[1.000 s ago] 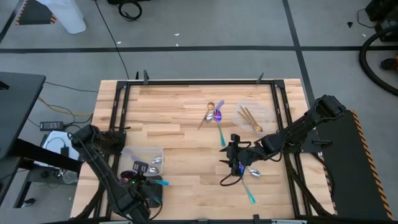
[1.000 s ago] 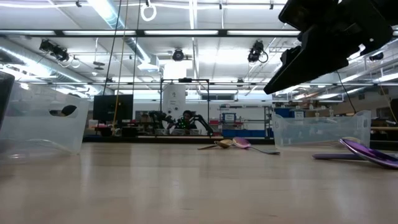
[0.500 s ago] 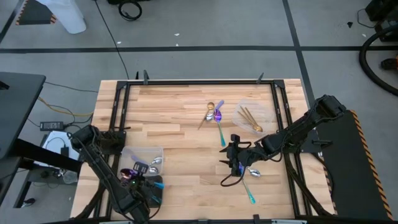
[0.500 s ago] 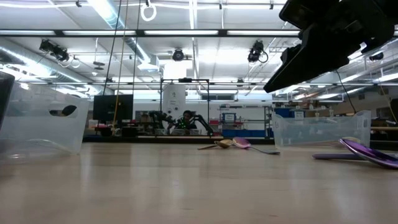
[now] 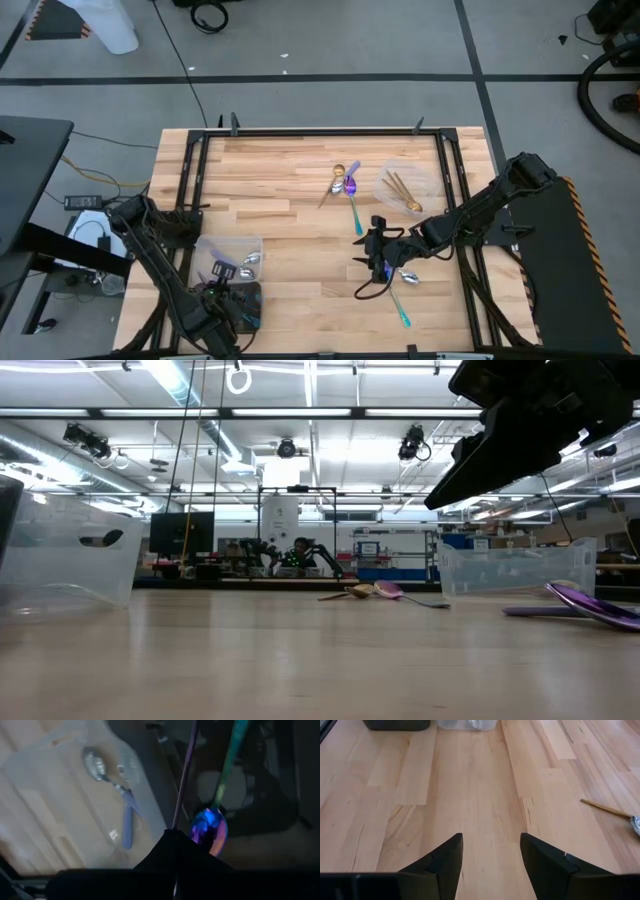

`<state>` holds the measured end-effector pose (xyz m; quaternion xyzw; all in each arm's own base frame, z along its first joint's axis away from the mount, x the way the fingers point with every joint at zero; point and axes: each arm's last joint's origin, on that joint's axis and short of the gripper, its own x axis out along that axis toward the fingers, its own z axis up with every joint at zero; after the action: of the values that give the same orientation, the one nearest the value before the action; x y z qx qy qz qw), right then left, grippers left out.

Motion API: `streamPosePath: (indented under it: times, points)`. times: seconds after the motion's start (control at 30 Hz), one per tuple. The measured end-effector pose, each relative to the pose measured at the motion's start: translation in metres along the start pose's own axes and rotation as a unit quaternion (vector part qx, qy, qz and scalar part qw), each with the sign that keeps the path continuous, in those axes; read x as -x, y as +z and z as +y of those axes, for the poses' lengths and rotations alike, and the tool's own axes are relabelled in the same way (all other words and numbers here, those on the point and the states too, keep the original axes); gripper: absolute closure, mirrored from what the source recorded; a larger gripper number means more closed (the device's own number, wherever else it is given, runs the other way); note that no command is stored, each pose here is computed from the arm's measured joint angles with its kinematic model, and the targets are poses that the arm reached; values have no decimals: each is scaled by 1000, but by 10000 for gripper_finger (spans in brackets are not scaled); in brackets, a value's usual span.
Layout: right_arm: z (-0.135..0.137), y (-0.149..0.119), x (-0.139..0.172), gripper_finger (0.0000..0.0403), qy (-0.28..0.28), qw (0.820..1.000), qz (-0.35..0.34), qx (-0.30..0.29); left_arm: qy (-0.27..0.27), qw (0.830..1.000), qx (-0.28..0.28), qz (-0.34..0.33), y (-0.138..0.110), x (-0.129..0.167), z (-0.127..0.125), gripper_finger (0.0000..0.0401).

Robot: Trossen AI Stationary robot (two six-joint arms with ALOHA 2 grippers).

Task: Sort silverware by color (type)
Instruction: Put the blue spoon into the black bin

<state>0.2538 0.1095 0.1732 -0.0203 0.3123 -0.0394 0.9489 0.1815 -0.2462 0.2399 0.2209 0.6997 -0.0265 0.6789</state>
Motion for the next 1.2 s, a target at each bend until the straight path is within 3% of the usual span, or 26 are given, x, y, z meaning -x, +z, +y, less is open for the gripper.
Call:
streamPosePath:
  times: [0.1,0.33,0.8,1.2]
  points:
    - [-1,-4,-1,195,0,1000,-1,-2,-7,999,-35,2,-2,1,-4,399]
    - [-4,-20,-3,195,12,1000,-12,-24,-19,999,-38,-19,4,-1,-7,399]
    - [-4,-21,-3,195,19,999,-18,-30,-79,996,-14,-27,24,-16,-21,399]
    - [-4,-20,-3,195,20,999,-23,-28,-62,998,-8,-19,22,-31,-20,368]
